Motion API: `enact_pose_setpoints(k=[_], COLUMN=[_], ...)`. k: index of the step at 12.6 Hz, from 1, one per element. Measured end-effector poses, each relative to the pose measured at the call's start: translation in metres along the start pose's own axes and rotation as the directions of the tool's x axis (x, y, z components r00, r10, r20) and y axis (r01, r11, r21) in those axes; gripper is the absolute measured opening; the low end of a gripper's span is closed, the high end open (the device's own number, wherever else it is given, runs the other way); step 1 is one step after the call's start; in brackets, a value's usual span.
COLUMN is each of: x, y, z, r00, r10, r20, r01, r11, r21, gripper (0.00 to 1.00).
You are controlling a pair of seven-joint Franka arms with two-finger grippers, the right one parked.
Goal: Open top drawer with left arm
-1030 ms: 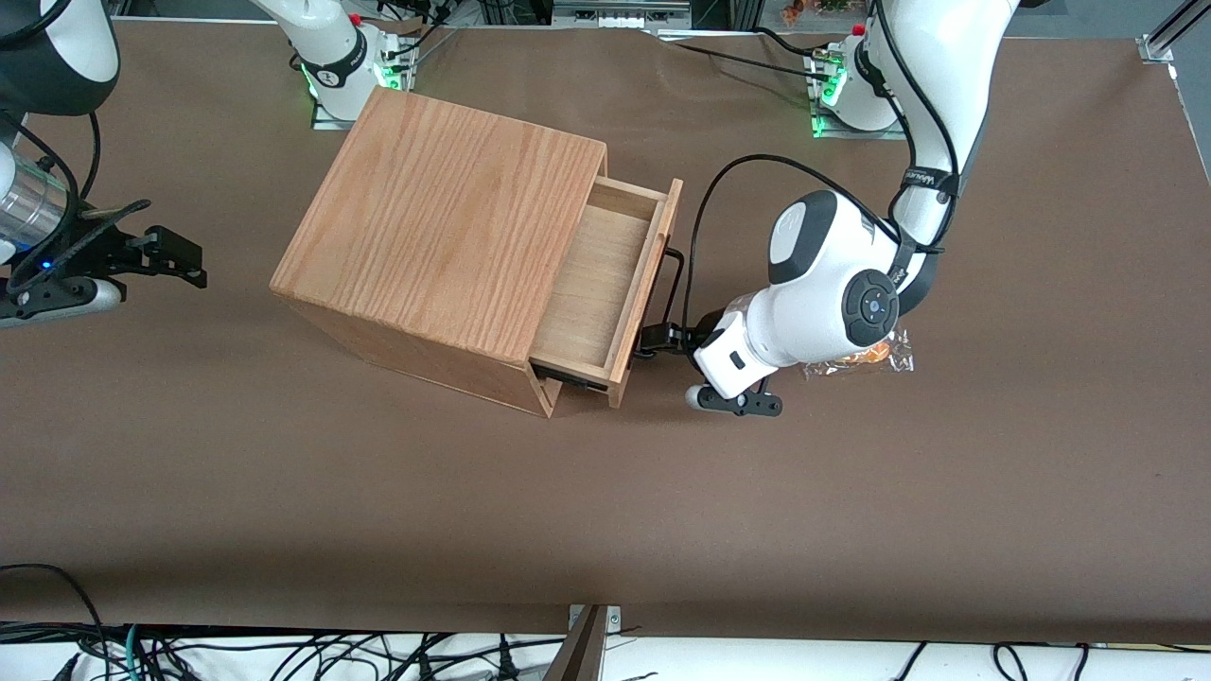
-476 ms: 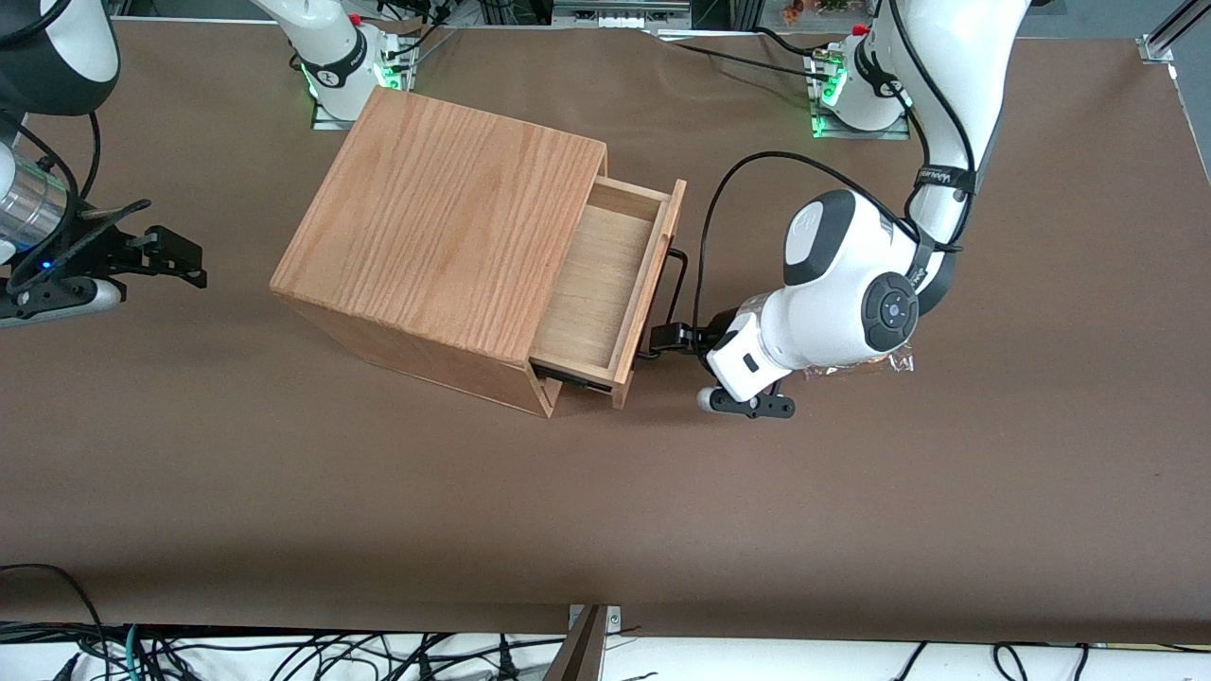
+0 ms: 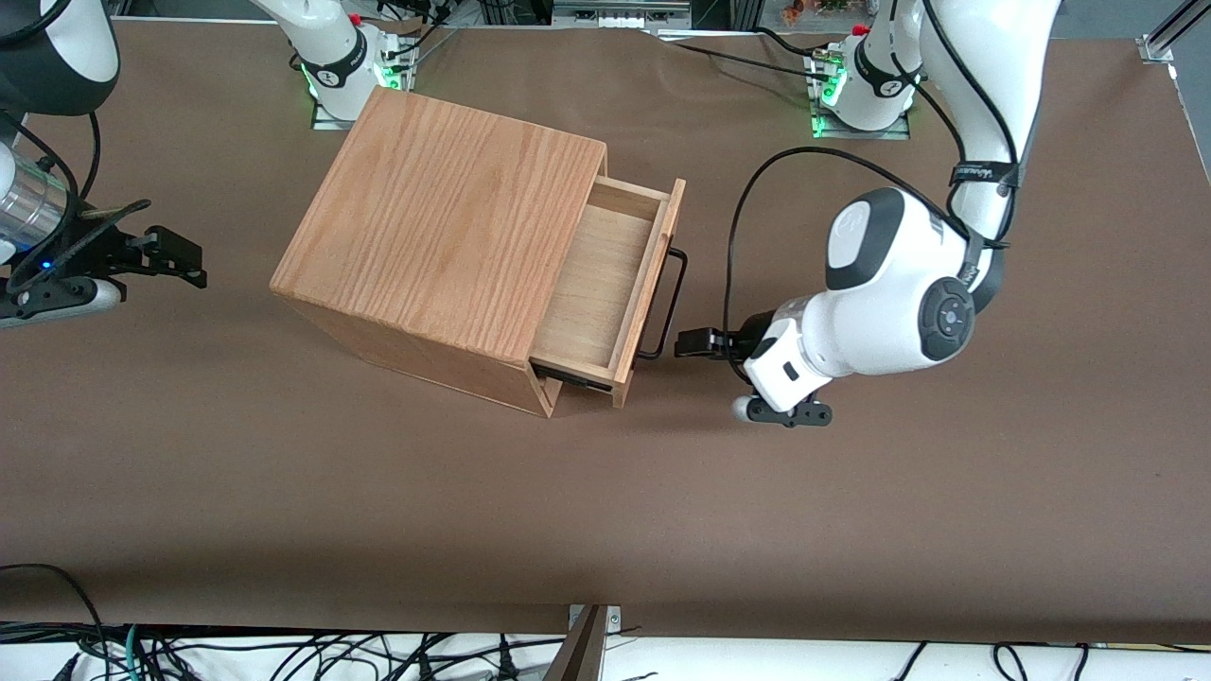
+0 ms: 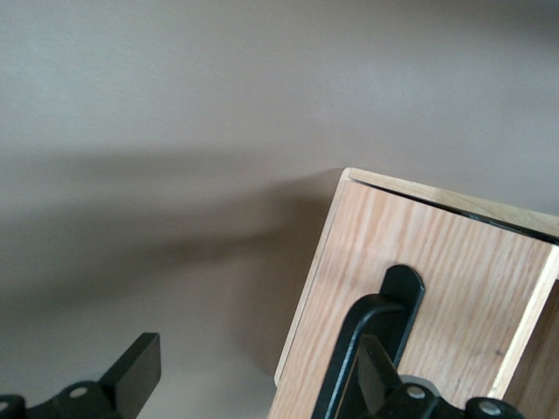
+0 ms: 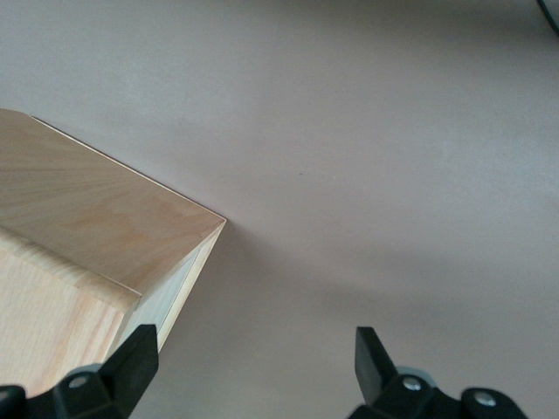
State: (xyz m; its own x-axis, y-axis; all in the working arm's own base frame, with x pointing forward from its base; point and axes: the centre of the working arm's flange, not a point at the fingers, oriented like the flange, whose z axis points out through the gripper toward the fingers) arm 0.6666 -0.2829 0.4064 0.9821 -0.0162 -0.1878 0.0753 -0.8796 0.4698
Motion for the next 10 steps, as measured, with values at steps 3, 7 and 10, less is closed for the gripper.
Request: enact_pose_setpoints(k=[3, 7, 10], x=[0.014, 0.015, 0.005], y=[-0.047, -0.105, -0.115], z=[-0.039, -0.085, -0.108], r00=[0.998, 0.995, 0.999], r10=[-0.064, -0.101, -0.049], r20=[0.004, 0.001, -0.001], r01=[0.064, 0.101, 0.048], r11=[0.998, 0.991, 0.974], r21=[-0.007, 0.085, 0.222], gripper=[1.00, 1.00, 1.00])
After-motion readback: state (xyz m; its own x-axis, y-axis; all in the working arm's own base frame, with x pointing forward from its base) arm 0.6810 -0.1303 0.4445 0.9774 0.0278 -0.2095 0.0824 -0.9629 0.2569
